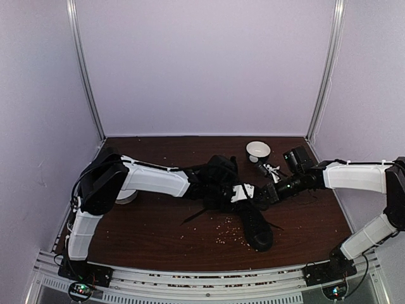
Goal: Tie the shoes
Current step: Adjust the loop with the shoelace on the shoe.
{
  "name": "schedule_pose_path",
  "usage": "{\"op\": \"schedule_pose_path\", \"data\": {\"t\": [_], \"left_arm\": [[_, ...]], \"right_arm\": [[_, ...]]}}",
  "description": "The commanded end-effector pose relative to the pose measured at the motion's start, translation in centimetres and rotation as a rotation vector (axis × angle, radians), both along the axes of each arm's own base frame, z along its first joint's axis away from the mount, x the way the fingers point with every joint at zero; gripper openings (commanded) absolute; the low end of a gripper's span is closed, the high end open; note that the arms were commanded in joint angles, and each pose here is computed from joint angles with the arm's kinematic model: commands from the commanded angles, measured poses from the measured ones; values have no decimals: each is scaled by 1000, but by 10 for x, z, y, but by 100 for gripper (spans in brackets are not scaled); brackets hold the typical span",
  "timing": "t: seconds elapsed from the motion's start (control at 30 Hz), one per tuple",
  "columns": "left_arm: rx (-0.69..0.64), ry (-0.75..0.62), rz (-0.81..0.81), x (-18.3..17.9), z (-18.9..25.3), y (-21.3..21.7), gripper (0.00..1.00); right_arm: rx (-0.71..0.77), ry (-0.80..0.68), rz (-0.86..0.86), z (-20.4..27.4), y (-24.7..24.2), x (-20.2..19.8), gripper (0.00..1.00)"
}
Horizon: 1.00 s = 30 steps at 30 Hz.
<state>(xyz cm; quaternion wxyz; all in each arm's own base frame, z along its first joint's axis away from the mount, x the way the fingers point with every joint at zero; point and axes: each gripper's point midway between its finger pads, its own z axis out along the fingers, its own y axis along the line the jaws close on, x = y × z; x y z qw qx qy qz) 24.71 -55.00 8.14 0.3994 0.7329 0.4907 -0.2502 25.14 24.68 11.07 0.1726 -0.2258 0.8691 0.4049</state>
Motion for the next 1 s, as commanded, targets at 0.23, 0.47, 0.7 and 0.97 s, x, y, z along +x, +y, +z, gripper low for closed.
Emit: {"op": "schedule_pose_path", "data": {"t": [0.23, 0.47, 0.7, 0.97], "left_arm": [[-104, 14, 27, 10, 26, -7, 29], [-111, 18, 52, 17, 27, -6, 30], [-118, 25, 84, 22, 26, -9, 16], [-138, 57, 100, 23, 26, -12, 0]], "right_arm": [[19, -38, 22, 16, 1, 0, 0], [23, -45, 28, 19, 2, 1, 0], [47, -29, 54, 20, 7, -3, 0], [46, -27, 76, 21, 10, -6, 0]]}}
